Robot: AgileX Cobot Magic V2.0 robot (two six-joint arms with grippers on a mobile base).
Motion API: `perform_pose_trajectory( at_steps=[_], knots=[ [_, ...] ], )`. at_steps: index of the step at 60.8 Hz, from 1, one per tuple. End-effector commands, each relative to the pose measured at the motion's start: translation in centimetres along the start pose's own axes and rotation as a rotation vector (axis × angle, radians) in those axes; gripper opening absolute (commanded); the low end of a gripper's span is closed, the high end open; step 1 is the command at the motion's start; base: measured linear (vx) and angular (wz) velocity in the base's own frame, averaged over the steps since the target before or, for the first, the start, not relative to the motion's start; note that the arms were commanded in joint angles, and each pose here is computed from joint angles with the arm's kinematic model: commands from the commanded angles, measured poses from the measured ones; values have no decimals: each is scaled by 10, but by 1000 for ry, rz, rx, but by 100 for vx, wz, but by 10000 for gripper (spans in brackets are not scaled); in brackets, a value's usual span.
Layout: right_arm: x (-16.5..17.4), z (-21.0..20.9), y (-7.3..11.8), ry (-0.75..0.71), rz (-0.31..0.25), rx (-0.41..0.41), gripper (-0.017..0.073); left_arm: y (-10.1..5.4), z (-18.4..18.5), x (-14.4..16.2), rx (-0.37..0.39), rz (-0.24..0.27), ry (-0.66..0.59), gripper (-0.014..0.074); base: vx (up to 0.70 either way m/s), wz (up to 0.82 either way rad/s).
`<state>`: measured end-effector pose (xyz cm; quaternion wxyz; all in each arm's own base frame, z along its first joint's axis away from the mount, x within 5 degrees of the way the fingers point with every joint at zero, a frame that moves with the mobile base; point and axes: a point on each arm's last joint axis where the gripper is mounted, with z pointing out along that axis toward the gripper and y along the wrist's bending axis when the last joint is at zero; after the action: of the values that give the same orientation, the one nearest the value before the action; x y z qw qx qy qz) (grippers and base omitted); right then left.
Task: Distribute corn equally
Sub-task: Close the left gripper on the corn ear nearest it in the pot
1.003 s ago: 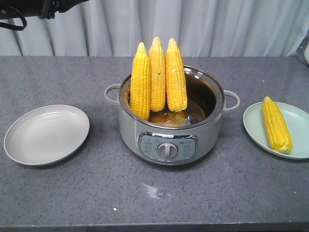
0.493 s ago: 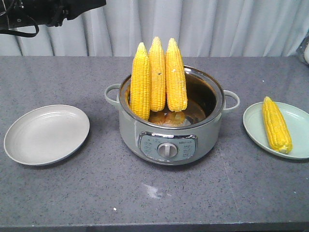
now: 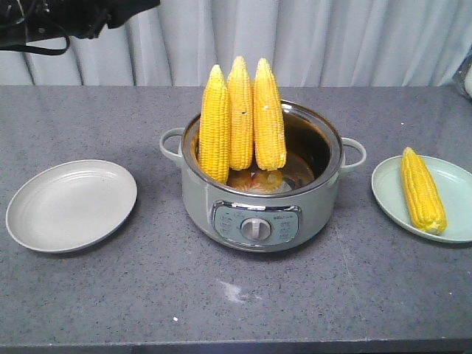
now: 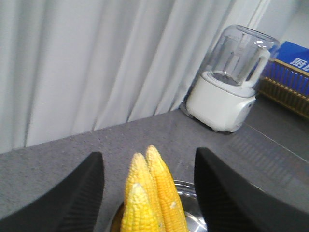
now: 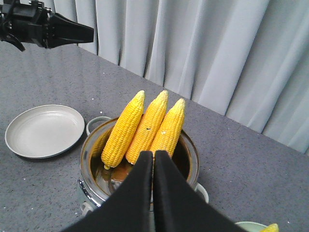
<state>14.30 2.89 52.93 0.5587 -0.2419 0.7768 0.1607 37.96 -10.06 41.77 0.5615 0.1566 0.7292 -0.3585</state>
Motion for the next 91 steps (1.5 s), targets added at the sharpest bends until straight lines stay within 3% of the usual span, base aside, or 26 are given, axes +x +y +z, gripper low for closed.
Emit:
perform_pose_trajectory(
  at_steps=[1, 12, 24, 31, 46, 55, 75, 83, 91],
  knots=[
    [-6, -7, 8, -30, -11, -31, -4, -18, 6, -7, 21, 31, -19, 398, 0, 0],
    [-6, -7, 8, -28, -12, -30, -4, -12, 35, 17, 13, -10, 26, 410, 0, 0],
    [-5, -7, 8, -27, -13, -27, -4, -6, 48, 24, 23, -126, -4, 495, 0, 0],
    [-5, -6, 8, -25, -13, -26, -4, -2, 53, 29, 22, -151, -2, 528, 0, 0],
    [-5, -6, 8, -25, -13, -26, -4, -12, 75, 30, 55, -135, -2, 529, 0, 0],
    [-5, -6, 8, -25, -14, -25, -4, -7, 85, 35, 40, -139, -2, 529, 0, 0],
    [-5, -6, 7, -23, -14, -23, -4, 1, 100, 59, 85, -162, 82, 519, 0, 0],
    [-5, -6, 7, -23, -14, -23, -4, 2, 102, 64, 108, -167, 105, 478, 0, 0],
    [-5, -6, 7, -23, -14, -23, -4, 1, 102, 67, 115, -137, 130, 365, 0, 0]
  ],
)
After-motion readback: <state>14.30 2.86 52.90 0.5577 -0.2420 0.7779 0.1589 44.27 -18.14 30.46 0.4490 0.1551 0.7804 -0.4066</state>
